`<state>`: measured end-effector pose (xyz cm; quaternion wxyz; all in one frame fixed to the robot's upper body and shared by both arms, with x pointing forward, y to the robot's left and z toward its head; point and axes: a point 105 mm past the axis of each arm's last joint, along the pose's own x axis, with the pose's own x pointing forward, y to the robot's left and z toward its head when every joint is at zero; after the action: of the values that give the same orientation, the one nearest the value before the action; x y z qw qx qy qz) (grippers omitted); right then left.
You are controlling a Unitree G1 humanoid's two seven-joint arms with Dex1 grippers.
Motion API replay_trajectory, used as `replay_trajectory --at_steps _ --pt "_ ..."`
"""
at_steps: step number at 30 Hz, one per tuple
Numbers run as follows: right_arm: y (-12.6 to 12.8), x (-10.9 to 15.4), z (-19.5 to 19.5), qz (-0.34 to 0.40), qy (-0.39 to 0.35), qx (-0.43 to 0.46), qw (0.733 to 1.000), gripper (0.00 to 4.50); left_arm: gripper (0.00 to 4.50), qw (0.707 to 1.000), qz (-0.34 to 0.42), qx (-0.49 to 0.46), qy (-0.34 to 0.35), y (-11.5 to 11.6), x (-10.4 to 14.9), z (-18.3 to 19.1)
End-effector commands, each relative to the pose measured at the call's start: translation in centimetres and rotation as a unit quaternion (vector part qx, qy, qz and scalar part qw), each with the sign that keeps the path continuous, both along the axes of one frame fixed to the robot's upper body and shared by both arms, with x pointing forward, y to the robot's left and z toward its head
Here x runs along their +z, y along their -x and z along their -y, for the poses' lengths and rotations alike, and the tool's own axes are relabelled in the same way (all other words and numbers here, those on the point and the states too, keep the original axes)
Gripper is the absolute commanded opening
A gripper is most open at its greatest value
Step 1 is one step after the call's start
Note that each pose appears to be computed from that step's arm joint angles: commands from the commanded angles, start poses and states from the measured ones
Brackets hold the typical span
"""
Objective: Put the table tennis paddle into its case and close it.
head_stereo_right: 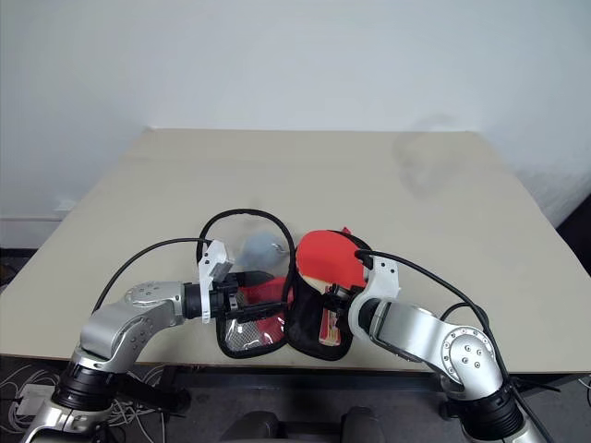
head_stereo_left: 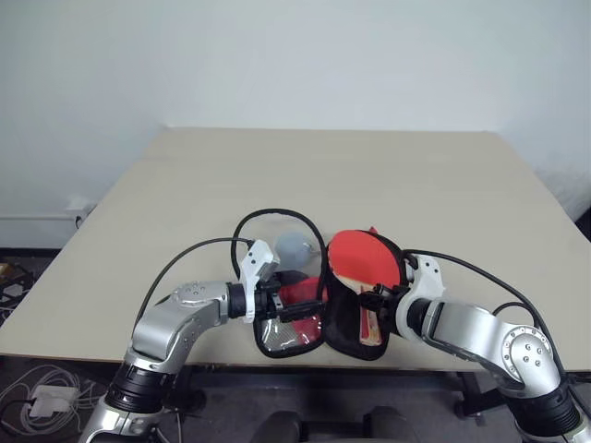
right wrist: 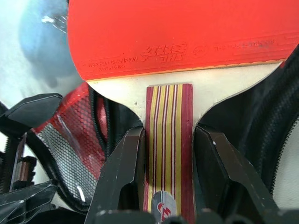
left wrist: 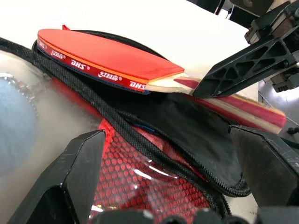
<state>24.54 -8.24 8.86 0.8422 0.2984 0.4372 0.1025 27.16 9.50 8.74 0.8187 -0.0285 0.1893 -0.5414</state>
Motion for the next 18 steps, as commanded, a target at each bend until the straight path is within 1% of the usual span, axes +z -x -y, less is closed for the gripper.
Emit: replay_trajectory --at_steps 1,8,10,11,13,15,16,18 --pt "-0.7 0.3 0.9 0.010 0.018 -0.020 1.000 1.27 4.50 1.000 0.019 0.000 0.007 -0.4 0.4 -0.3" --pt "-1.2 0.2 0.7 0.022 0.026 -0.012 0.999 1.27 4.50 1.000 0.019 0.001 0.006 -0.6 -0.5 -1.0" --pt "-1.4 0.1 0.7 0.025 0.032 -0.012 0.999 1.96 4.50 1.000 0.019 0.002 0.005 -0.6 -0.8 -1.2" --pt "-1.5 0.0 0.8 0.027 0.035 -0.011 0.999 2.18 4.50 1.000 0.020 0.003 0.005 -0.6 -0.9 -1.3" --pt "-1.6 0.0 0.8 0.030 0.036 -0.009 0.999 2.82 4.50 1.000 0.020 0.004 0.004 -0.6 -1.1 -1.5" --pt "-1.6 0.2 0.6 0.033 0.027 -0.003 0.999 3.56 4.50 1.000 0.020 0.005 0.004 -0.6 -1.2 -1.7" --pt "-1.7 0.5 0.6 0.046 0.024 -0.001 0.999 3.85 4.50 1.000 0.021 0.006 0.004 -0.6 -1.3 -1.8" --pt "-2.2 1.9 0.9 0.087 0.024 0.004 0.996 3.85 4.50 1.000 0.021 0.008 0.004 -0.6 -1.3 -1.9"
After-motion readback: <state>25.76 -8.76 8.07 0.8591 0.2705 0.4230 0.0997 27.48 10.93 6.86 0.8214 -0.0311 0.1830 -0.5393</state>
